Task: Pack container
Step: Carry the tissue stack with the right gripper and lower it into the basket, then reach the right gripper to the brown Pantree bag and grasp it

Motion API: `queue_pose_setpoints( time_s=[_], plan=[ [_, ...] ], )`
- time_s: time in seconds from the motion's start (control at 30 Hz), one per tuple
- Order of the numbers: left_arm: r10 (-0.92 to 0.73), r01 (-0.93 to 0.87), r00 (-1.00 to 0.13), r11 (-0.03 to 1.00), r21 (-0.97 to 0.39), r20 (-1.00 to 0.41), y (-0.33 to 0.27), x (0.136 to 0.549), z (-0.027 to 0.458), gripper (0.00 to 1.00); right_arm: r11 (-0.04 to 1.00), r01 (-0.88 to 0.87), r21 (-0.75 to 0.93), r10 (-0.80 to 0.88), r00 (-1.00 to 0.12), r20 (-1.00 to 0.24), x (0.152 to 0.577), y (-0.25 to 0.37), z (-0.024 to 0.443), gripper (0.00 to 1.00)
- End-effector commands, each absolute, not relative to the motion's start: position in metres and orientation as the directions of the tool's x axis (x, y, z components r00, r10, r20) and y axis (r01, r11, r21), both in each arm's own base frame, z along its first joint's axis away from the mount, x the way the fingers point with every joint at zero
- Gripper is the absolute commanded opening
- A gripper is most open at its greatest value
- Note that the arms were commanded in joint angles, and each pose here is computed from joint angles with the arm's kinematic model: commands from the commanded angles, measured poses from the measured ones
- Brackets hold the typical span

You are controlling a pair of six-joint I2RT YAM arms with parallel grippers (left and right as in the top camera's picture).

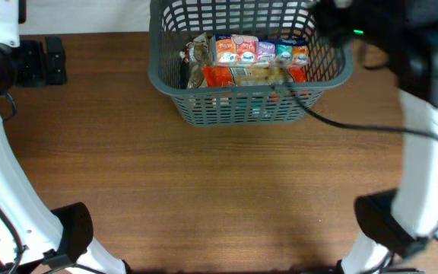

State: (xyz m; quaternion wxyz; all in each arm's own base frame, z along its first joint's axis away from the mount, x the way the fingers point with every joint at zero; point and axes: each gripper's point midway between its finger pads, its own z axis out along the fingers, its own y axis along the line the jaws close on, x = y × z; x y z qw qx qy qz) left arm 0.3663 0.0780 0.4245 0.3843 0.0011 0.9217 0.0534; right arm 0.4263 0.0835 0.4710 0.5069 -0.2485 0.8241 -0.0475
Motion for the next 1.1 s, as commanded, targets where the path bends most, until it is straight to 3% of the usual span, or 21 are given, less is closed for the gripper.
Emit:
queue_pose_setpoints(
  time_s=[0.0,0.07,0.17,0.43,0.6,0.73,0.83,1.07],
  plan=[
    [0.029,-0.051,-0.695,0.995,0.09,-0.718,0.078,0.362,0.429,0.99,0.952,0.027,-0.306,-0.256,-0.486,-0.836,0.395,-0.013,0.491,0.71],
    [0.029,-0.051,-0.695,0.995,0.09,-0.718,0.078,0.362,0.429,0.99,0.951,0.222,-0.215,-0.044,-0.591,-0.806,0.375,-0.074,0.466,0.81],
    [0.029,-0.051,-0.695,0.995,0.09,-0.718,0.078,0.362,0.429,0.99,0.887,0.435,-0.156,0.216,-0.689,-0.692,0.353,-0.145,0.417,0.81],
    [0.029,-0.051,-0.695,0.995,0.09,-0.718,0.078,0.362,0.429,0.99,0.786,0.598,-0.158,0.507,-0.77,-0.388,0.329,-0.249,0.286,0.81],
    [0.029,-0.051,-0.695,0.995,0.09,-0.718,0.078,0.362,0.429,0.99,0.868,0.49,-0.082,0.453,-0.848,-0.274,0.334,-0.264,0.198,0.83],
    [0.029,-0.051,-0.695,0.995,0.09,-0.718,0.078,0.362,0.429,0.99,0.919,0.393,-0.036,0.372,-0.893,-0.252,0.334,-0.269,0.141,0.86],
    [0.029,-0.051,-0.695,0.995,0.09,-0.718,0.078,0.362,0.429,0.99,0.959,0.275,-0.07,0.251,-0.936,-0.247,0.334,-0.27,0.118,0.89],
    [0.029,-0.051,-0.695,0.995,0.09,-0.718,0.078,0.362,0.429,0.99,0.948,0.207,-0.241,0.157,-0.964,-0.213,0.336,-0.302,0.095,0.91]
  ],
)
